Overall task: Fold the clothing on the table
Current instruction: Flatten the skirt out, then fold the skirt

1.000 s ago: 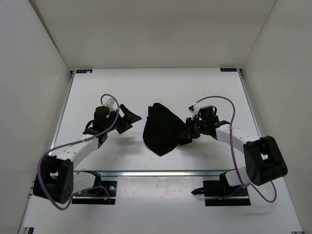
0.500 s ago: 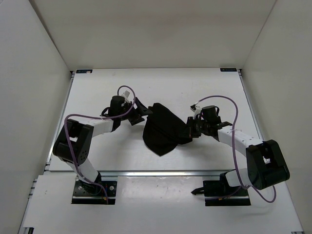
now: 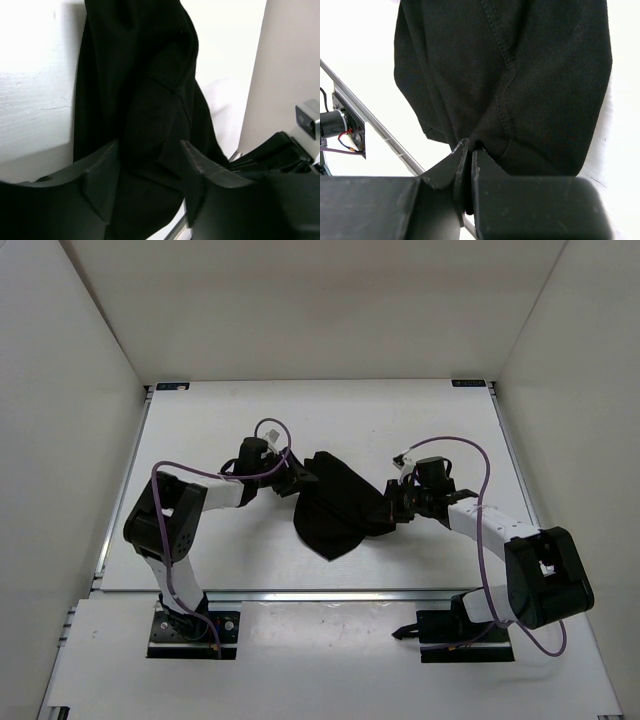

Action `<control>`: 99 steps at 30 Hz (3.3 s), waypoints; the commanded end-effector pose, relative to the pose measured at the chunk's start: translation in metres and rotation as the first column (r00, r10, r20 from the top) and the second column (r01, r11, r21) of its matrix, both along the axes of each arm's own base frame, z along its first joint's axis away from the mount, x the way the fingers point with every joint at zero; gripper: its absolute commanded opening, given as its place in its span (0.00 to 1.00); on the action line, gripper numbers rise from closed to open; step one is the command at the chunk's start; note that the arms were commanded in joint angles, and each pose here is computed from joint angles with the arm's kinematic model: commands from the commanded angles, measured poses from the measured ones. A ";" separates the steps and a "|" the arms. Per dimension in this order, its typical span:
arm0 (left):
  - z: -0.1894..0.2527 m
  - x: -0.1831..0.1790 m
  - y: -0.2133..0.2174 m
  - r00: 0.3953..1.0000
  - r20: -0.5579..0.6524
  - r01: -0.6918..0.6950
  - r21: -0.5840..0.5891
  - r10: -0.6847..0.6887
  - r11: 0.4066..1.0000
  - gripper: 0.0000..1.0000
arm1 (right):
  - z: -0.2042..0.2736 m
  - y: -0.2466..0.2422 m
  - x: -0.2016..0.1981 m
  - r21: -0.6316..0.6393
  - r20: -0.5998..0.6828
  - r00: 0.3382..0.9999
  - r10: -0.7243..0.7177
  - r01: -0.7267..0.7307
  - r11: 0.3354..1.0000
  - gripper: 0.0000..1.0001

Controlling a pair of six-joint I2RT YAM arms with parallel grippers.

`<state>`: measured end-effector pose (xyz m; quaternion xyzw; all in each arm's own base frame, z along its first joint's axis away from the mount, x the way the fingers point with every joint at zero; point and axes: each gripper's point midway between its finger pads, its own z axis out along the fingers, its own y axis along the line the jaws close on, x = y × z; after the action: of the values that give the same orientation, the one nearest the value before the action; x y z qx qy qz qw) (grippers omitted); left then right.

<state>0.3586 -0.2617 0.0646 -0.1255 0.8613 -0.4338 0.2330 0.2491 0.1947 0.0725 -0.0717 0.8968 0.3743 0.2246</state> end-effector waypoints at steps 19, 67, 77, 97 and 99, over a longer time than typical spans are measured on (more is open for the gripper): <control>0.028 -0.030 0.050 0.994 0.087 0.048 0.154 -0.061 0.987 0.00 | 0.042 -0.062 0.050 -0.022 0.127 0.973 -0.193 0.198 0.980 0.00; 0.075 -0.125 0.078 0.978 0.194 0.036 0.229 -0.081 0.973 0.00 | 0.041 -0.023 -0.030 -0.035 0.056 0.984 -0.172 0.174 0.984 0.00; 0.037 -0.068 0.080 0.992 0.100 0.038 0.384 -0.083 0.923 0.00 | 0.020 -0.042 -0.014 -0.125 0.000 0.967 -0.254 0.252 0.960 0.00; 0.116 -0.031 0.073 0.957 0.249 0.054 0.351 -0.149 0.935 0.40 | 0.040 -0.057 -0.014 -0.114 0.065 0.967 -0.245 0.251 0.961 0.18; 0.106 -0.049 0.072 0.964 0.223 0.063 0.339 -0.145 0.939 0.00 | 0.034 -0.045 -0.023 -0.081 0.028 0.975 -0.219 0.221 0.972 0.00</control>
<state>0.3361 -0.1922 0.1711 0.0148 0.8903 -0.3013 0.3412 0.2415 0.1399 0.1166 0.0264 0.9084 0.2960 0.2940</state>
